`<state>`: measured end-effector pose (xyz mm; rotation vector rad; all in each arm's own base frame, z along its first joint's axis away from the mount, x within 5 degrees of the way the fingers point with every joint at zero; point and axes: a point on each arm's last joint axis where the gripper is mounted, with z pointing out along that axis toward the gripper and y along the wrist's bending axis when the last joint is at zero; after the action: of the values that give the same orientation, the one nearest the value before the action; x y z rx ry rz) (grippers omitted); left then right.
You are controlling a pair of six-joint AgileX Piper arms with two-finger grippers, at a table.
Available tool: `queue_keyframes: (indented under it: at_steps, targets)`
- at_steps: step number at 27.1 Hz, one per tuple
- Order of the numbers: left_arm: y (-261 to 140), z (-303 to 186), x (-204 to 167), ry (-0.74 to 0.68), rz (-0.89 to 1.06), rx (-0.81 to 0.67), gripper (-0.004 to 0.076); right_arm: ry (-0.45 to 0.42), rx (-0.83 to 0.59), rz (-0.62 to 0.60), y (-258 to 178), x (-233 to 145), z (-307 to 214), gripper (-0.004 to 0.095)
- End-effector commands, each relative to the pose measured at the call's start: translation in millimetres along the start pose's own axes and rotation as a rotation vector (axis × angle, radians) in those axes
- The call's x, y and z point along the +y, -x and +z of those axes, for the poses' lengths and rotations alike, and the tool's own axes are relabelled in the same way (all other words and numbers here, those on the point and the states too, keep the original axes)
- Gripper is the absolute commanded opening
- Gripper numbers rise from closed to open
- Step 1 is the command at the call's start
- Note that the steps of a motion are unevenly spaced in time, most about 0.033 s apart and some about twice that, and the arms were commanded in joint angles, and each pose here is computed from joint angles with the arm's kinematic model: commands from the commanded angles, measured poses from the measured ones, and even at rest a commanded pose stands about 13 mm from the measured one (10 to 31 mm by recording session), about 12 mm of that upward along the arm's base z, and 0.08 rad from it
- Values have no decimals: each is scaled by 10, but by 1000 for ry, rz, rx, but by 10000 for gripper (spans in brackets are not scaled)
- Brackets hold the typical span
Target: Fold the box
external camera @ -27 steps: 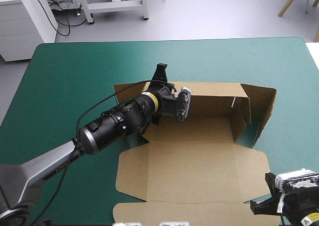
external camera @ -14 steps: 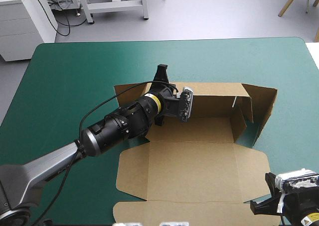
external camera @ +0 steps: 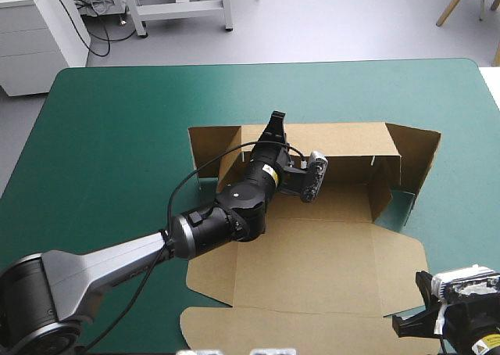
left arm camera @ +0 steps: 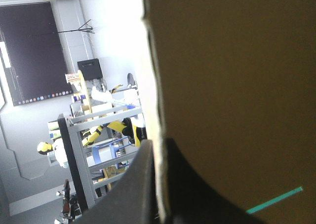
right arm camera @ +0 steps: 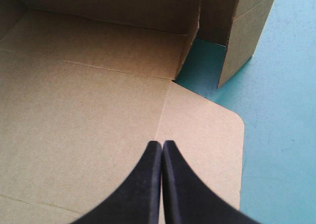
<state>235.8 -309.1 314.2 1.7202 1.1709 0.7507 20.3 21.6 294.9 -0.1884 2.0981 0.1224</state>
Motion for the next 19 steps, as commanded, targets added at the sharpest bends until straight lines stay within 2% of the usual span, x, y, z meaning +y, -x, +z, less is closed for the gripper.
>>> queue_keyframes:
  at_steps: [1,14,16,19]
  targets:
    - [91,-76,76,26,-32,-46,-10,-7,-71,3,111,-7,-32,-19]
    - [98,-63,54,15,-71,-41,-10,-8,-72,3,112,-7,-32,-17]
    - [98,-63,54,15,-71,-41,-10,-10,-72,6,111,-9,-32,14]
    - [94,-63,53,15,-71,-36,-10,-36,-70,34,108,-34,-31,132]
